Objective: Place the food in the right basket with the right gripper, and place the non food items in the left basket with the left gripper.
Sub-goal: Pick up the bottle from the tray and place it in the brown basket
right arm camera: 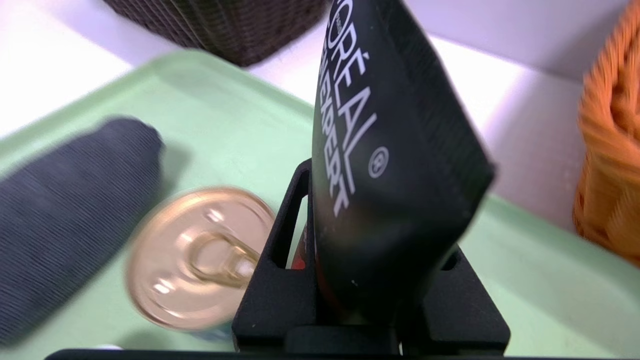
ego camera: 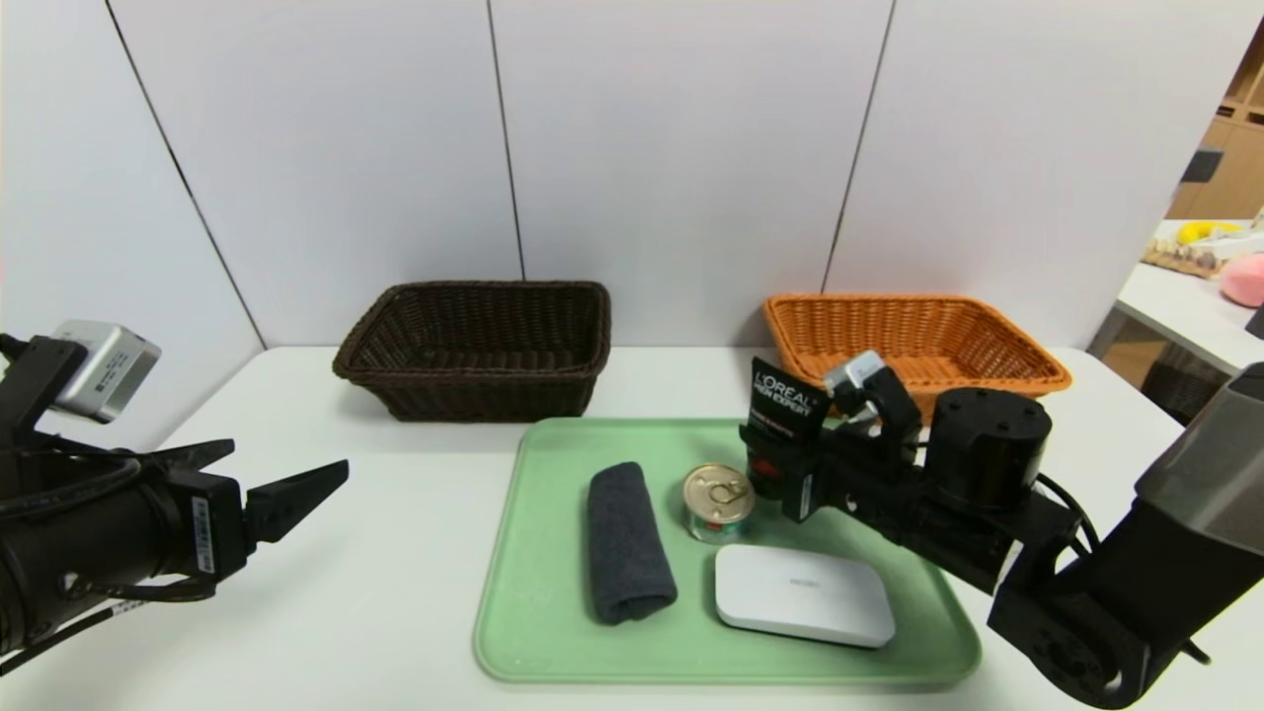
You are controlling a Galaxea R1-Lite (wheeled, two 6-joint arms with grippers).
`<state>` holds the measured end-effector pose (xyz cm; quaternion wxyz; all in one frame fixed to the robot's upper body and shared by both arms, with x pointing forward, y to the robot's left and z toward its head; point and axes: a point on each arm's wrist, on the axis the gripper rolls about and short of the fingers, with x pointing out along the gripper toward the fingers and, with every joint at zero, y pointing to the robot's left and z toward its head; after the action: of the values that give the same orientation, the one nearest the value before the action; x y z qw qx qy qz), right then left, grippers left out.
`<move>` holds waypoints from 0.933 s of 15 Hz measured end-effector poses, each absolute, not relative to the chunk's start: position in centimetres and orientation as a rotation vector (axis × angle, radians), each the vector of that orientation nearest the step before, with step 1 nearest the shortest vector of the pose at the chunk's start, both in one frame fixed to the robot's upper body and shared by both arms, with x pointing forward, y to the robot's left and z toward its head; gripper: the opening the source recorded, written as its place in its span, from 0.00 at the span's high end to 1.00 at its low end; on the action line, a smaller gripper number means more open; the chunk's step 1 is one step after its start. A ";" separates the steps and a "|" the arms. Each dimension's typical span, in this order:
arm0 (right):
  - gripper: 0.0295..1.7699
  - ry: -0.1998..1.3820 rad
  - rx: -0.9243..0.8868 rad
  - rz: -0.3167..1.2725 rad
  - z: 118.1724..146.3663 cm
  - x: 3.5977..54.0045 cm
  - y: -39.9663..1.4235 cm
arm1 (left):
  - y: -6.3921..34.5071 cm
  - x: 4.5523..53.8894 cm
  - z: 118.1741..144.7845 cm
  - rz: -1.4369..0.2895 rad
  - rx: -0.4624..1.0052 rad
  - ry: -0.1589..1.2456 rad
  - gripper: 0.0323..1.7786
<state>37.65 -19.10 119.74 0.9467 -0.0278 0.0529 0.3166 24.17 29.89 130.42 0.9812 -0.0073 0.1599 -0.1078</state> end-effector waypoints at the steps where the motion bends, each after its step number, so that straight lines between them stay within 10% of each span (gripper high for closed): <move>1: 0.77 0.094 -0.056 0.632 120.6 37.4 -18.5 | 29.9 24.0 130.2 -0.217 -0.012 0.329 0.05; 9: 0.77 0.001 0.009 0.643 133.7 36.8 -15.2 | 30.0 23.3 130.3 -0.226 0.002 0.310 0.05; 14: 0.77 -0.034 0.074 0.687 136.7 39.5 -11.7 | 30.0 22.8 130.2 -0.230 0.002 0.306 0.05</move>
<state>39.53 -11.70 136.71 0.9408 0.0362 -0.0168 0.3366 22.85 30.02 130.25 0.9818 0.0010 0.1518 -0.1142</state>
